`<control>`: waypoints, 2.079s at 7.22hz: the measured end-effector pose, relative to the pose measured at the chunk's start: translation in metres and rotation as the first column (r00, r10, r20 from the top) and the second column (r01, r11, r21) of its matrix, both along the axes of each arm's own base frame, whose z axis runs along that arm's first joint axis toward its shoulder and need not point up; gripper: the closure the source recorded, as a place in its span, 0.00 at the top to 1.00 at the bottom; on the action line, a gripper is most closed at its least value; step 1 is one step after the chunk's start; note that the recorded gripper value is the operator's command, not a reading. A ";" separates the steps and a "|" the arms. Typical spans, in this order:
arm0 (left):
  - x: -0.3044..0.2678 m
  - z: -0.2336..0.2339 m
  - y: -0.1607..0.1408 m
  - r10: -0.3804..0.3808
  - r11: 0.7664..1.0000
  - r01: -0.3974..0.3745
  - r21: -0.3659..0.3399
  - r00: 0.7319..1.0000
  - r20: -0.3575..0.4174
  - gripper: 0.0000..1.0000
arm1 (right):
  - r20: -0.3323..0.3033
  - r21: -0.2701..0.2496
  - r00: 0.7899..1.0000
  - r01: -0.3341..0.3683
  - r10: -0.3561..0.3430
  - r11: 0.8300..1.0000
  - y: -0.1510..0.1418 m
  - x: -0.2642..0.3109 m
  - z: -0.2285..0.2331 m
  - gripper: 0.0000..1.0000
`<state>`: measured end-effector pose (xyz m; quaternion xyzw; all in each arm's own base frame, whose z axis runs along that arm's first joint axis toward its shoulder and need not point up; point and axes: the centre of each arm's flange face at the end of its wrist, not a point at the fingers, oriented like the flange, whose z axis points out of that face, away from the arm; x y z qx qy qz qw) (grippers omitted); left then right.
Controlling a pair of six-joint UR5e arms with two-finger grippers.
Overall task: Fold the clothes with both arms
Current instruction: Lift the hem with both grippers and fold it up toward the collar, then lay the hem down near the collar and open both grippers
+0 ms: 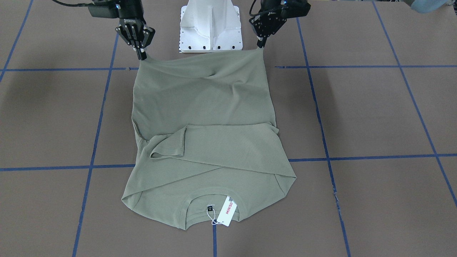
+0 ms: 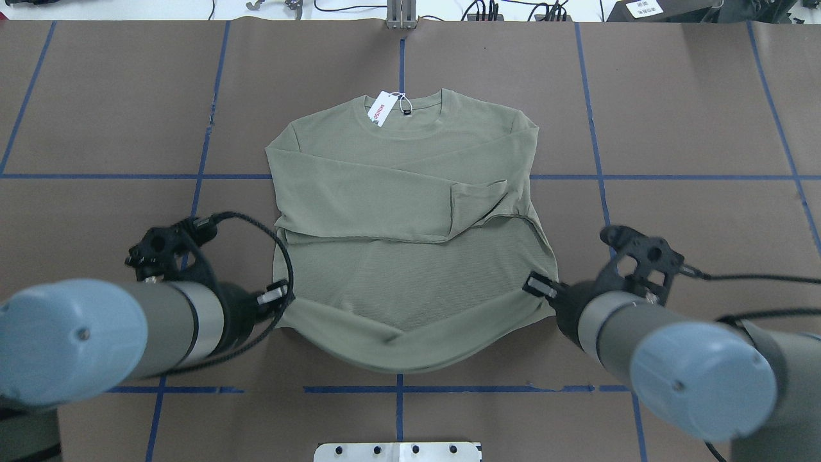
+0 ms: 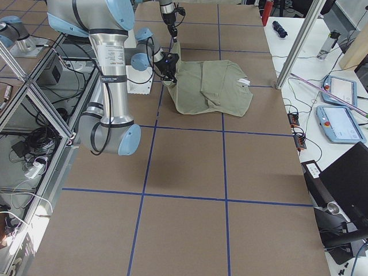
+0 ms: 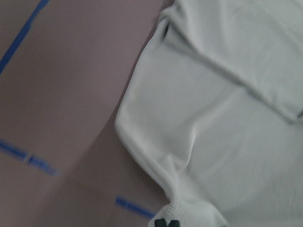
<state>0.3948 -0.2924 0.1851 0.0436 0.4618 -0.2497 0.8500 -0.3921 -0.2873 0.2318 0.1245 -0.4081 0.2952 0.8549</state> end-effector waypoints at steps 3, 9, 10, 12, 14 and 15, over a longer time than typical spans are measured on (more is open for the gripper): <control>-0.001 0.056 -0.143 -0.134 0.985 0.122 0.125 0.986 0.097 0.00 | -0.216 0.027 0.976 -0.007 0.012 1.000 -0.156 -0.015 0.015 0.00; 0.065 0.162 -0.309 -0.237 0.959 0.211 0.190 0.964 0.123 0.00 | -0.259 0.037 0.962 -0.074 0.081 0.997 -0.321 -0.092 0.106 0.00; 0.074 0.166 -0.318 -0.237 0.959 0.212 0.190 0.964 0.123 0.00 | -0.274 0.040 0.959 -0.067 0.075 0.997 -0.328 -0.092 0.111 0.00; 0.079 0.170 -0.323 -0.238 0.958 0.212 0.193 0.964 0.120 0.00 | -0.304 0.043 0.951 -0.051 0.061 0.998 -0.340 -0.085 0.119 0.00; 0.082 0.174 -0.325 -0.238 0.956 0.213 0.199 0.965 0.108 0.33 | -0.314 0.041 0.948 -0.043 0.054 0.998 -0.343 -0.085 0.122 0.44; 0.082 0.175 -0.325 -0.237 0.956 0.213 0.202 0.966 0.104 0.37 | -0.311 0.043 0.949 -0.041 0.053 0.998 -0.344 -0.086 0.119 0.54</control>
